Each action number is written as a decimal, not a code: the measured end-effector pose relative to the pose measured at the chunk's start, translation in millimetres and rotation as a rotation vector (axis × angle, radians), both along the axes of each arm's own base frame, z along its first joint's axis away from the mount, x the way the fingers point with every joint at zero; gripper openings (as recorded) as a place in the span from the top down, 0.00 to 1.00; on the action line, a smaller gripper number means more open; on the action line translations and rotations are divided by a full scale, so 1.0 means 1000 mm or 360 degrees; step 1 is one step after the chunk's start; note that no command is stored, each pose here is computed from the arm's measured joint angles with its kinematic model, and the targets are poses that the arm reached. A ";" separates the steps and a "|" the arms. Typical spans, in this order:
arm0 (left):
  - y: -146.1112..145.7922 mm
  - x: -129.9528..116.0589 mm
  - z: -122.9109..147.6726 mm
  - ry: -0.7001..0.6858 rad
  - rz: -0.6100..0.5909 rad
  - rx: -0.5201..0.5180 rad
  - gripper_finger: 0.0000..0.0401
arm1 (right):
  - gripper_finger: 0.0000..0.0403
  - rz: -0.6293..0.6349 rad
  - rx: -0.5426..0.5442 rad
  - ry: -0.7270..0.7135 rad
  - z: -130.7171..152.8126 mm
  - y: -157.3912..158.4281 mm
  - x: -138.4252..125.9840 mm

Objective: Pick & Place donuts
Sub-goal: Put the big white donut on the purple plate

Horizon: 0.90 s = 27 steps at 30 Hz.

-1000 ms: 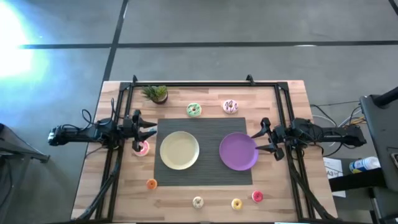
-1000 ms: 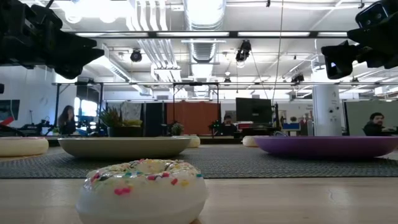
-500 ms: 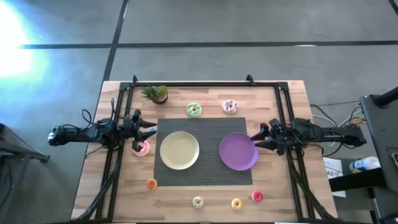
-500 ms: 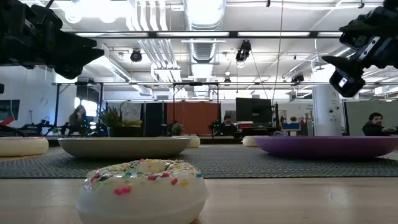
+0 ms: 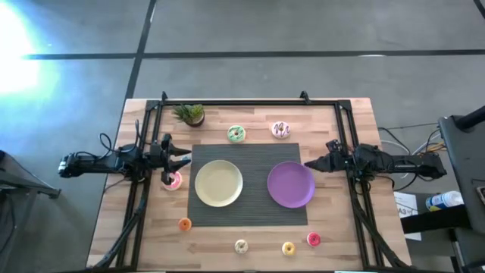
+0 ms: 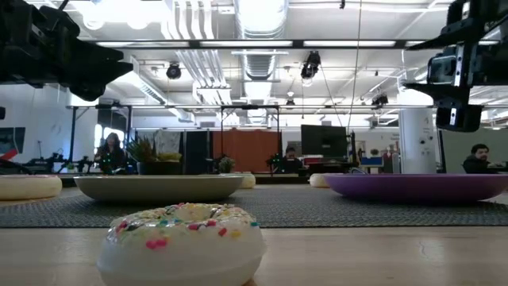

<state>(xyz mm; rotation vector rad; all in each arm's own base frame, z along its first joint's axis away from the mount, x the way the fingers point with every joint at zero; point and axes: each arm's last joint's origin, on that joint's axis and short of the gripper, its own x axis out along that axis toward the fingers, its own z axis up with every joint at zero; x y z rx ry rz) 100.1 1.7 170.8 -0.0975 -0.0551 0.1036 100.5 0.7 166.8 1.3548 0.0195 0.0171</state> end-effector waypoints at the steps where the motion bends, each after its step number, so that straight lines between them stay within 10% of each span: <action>1: 0.000 0.000 0.000 -0.0001 0.0000 0.0000 0.65 | 0.43 -0.0056 0.0020 0.0000 0.000 -0.001 0.000; 14: 0.000 0.000 0.000 -0.0001 0.0000 0.0000 0.65 | 0.43 -0.0812 0.0065 0.0393 -0.022 -0.015 0.017; 19: 0.000 0.000 0.000 -0.0001 0.0000 0.0000 0.65 | 0.43 -0.0922 0.0031 0.0608 -0.017 -0.018 0.034; 23: 0.000 0.000 0.000 0.0000 0.0001 0.0001 0.65 | 0.43 -0.1015 -0.0328 0.0902 -0.008 -0.029 0.051; 27: 0.000 0.000 0.000 0.0000 0.0000 0.0000 0.65 | 0.43 -0.0953 -0.0223 0.1081 0.003 -0.052 0.072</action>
